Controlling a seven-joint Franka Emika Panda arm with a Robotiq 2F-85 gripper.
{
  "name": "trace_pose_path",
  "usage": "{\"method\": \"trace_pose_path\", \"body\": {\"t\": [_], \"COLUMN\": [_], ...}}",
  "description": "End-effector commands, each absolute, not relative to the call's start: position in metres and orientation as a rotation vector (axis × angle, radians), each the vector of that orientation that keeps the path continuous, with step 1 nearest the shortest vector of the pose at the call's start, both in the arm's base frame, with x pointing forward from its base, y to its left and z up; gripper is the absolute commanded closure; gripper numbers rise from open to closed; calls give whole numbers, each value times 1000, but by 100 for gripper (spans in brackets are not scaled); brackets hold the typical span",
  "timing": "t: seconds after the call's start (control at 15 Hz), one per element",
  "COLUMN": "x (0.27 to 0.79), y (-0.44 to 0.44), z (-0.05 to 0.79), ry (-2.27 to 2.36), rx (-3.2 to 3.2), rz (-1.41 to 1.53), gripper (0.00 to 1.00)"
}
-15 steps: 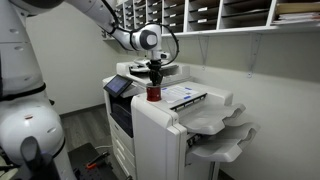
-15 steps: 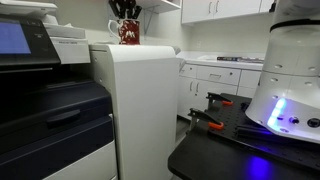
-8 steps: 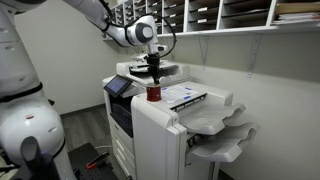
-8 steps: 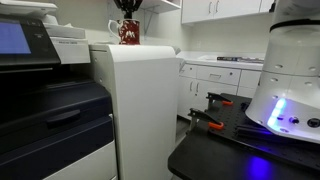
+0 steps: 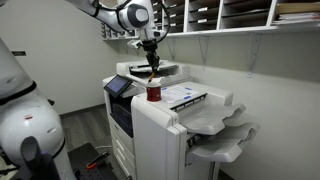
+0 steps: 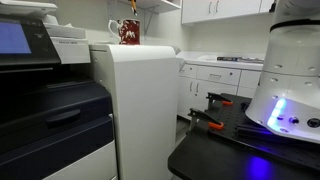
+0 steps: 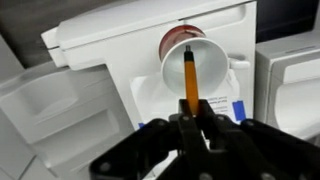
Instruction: Take the marker out of the mug
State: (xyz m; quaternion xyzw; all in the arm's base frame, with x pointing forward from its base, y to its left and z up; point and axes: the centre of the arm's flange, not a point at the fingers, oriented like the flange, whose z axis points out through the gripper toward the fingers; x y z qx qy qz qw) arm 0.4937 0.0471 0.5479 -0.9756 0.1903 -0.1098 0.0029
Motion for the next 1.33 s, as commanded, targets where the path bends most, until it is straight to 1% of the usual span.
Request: {"method": "trace_pose_path", "body": {"t": [0.0,0.33,0.8,1.0,1.27], "x": [508,536,580,605,631], "y": [24,-20,-43,-60,-84], "z": [552,537,519,503,454], "ry": [865,1211,1591,1704,1746], "rx": [-2924,-2716,-2368,-2199,-1987], "rz": [-344,-376,-412,-347,-124], "gripper": [96,96,96,96,96]}}
